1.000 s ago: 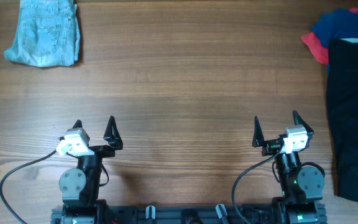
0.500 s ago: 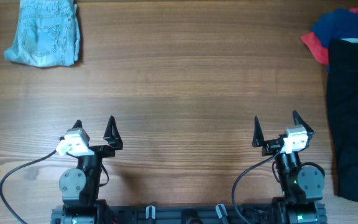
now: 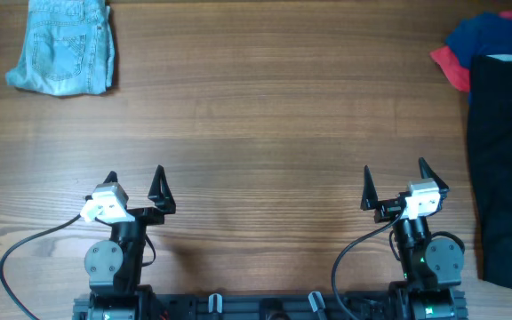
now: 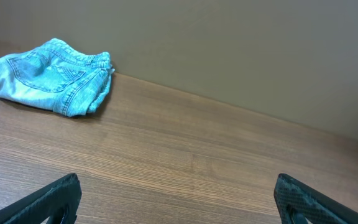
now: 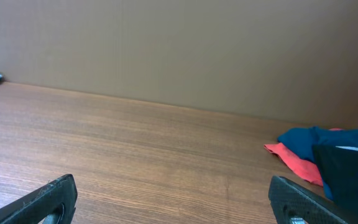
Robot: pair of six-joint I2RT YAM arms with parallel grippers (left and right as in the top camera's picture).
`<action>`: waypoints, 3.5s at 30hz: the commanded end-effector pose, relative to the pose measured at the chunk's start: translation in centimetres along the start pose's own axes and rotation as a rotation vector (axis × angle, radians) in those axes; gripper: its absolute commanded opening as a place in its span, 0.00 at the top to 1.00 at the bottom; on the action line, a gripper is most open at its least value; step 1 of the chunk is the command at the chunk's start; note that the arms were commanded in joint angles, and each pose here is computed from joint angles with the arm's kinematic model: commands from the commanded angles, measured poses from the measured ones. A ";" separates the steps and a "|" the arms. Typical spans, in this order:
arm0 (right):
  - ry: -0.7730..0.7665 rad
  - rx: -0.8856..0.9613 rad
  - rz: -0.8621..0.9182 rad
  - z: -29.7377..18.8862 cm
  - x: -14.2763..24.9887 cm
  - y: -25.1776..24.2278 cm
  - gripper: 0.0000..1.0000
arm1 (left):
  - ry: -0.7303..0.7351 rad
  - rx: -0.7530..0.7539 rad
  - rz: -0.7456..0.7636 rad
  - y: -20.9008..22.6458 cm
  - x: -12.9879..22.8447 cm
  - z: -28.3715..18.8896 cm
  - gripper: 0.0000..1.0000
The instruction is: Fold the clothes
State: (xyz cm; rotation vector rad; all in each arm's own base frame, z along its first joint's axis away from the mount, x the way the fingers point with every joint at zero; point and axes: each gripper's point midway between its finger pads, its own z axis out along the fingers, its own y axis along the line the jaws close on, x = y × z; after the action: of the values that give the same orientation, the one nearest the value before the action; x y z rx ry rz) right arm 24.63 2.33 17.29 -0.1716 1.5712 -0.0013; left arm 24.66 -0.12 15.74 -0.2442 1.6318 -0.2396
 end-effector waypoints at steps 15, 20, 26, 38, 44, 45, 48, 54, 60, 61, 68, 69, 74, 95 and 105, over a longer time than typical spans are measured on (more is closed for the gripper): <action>-0.014 -0.016 0.005 -0.1 -0.3 0.3 0.00 | -0.008 -0.015 0.020 0.3 -0.1 -0.1 0.00; -0.014 -0.017 0.005 -0.1 -0.3 0.3 0.00 | -0.008 -0.015 0.020 0.3 -0.1 -0.1 0.00; -0.014 -0.017 0.005 -0.1 -0.3 0.3 0.00 | -0.008 -0.015 0.020 0.3 -0.1 -0.1 0.00; -0.014 -0.017 0.005 -0.1 -0.3 0.3 0.00 | -0.008 -0.015 0.020 0.3 -0.1 -0.1 0.00; -0.014 -0.016 0.005 -0.1 -0.3 0.3 0.00 | -0.008 -0.015 0.020 0.3 -0.1 -0.1 0.00; -0.014 -0.017 0.005 -0.1 -0.3 0.3 0.00 | -0.008 -0.015 0.020 0.3 -0.1 -0.1 0.00; -0.014 -0.016 0.005 -0.1 -0.3 0.3 0.00 | -0.008 -0.015 0.020 0.3 -0.1 -0.1 0.00; -0.014 -0.017 0.005 -0.1 -0.3 0.3 0.00 | -0.008 -0.015 0.020 0.3 -0.1 -0.1 0.00; -0.014 -0.016 0.005 -0.1 -0.3 0.3 0.00 | -0.008 -0.015 0.020 0.3 -0.1 -0.1 0.00; -0.014 -0.017 0.005 -0.1 -0.3 0.3 0.00 | -0.008 -0.015 0.020 0.3 -0.1 -0.1 0.00; -0.014 -0.017 0.005 -0.1 -0.3 0.3 0.00 | -0.008 -0.015 0.020 0.3 -0.1 -0.1 0.00; -0.014 -0.017 0.005 -0.1 -0.3 0.3 0.00 | -0.008 -0.015 0.020 0.3 -0.1 -0.1 0.00; -0.014 -0.017 0.005 -0.1 -0.3 0.3 0.00 | -0.008 -0.015 0.020 0.3 -0.1 -0.1 0.00; -0.014 -0.017 0.005 -0.1 -0.3 0.3 0.00 | -0.008 -0.015 0.020 0.3 -0.1 -0.1 0.00; -0.178 -0.047 -0.003 -0.5 -4.3 0.7 0.00 | -0.008 -0.014 0.020 0.3 -0.1 -0.1 0.00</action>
State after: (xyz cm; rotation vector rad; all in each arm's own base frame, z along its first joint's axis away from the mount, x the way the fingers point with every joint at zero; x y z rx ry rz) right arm 24.62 2.33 18.37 -0.1684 1.5274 -0.0023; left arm 24.66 -0.12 15.75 -0.2442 1.6315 -0.2396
